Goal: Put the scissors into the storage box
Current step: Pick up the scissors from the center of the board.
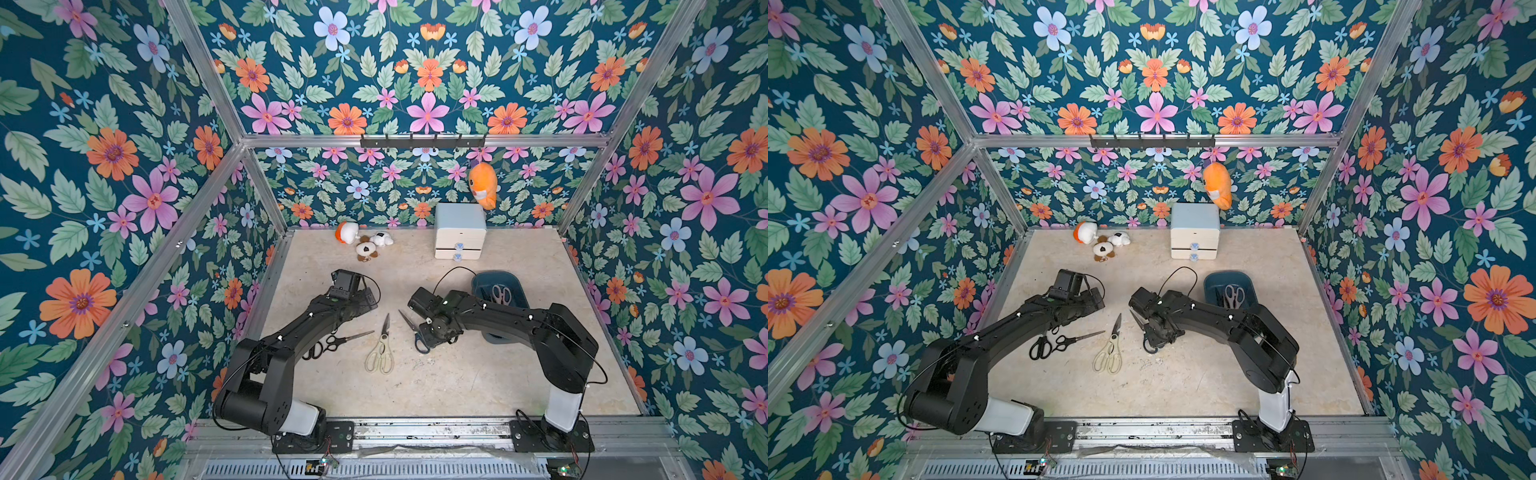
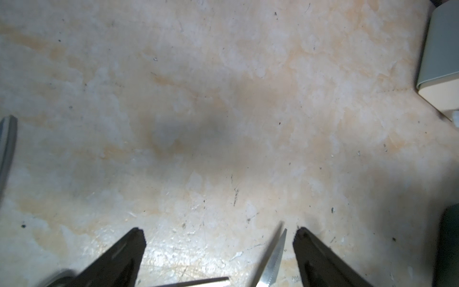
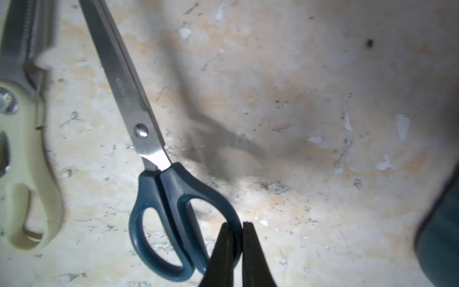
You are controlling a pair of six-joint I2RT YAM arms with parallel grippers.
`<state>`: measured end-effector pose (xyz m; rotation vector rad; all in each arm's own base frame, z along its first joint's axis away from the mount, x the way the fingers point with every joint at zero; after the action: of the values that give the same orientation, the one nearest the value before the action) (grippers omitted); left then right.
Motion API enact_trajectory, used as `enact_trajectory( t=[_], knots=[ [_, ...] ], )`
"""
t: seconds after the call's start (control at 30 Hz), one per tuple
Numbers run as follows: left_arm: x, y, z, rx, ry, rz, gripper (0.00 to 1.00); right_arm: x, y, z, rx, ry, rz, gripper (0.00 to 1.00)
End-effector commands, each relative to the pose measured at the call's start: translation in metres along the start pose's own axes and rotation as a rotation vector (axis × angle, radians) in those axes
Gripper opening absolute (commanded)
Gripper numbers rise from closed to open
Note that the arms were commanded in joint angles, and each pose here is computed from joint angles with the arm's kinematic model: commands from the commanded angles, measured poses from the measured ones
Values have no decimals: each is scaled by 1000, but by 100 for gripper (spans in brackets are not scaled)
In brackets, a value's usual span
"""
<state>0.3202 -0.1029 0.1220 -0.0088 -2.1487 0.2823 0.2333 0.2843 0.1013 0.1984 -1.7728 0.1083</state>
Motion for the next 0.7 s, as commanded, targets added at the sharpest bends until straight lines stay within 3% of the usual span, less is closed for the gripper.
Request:
enact_trajectory(
  t=[0.0, 0.67],
  knots=[
    [-2, -5, -8, -6, -18, 17, 98, 7, -19, -3, -30, -23, 37, 0],
    [-26, -28, -4, -6, 63, 131, 98, 56, -169, -22, -418, -93, 114, 0]
  ],
)
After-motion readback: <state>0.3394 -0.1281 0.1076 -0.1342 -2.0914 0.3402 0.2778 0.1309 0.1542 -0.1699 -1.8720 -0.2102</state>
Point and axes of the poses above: each gripper's point midway between its finger pads, its own x axis back along the fingers, its own y axis along the line the jaws close on, z = x × y, the point moved 5 cm from there along x, back along the fingers, and after that the axes turned 11 degrees about -x, right-handed, at the moved point
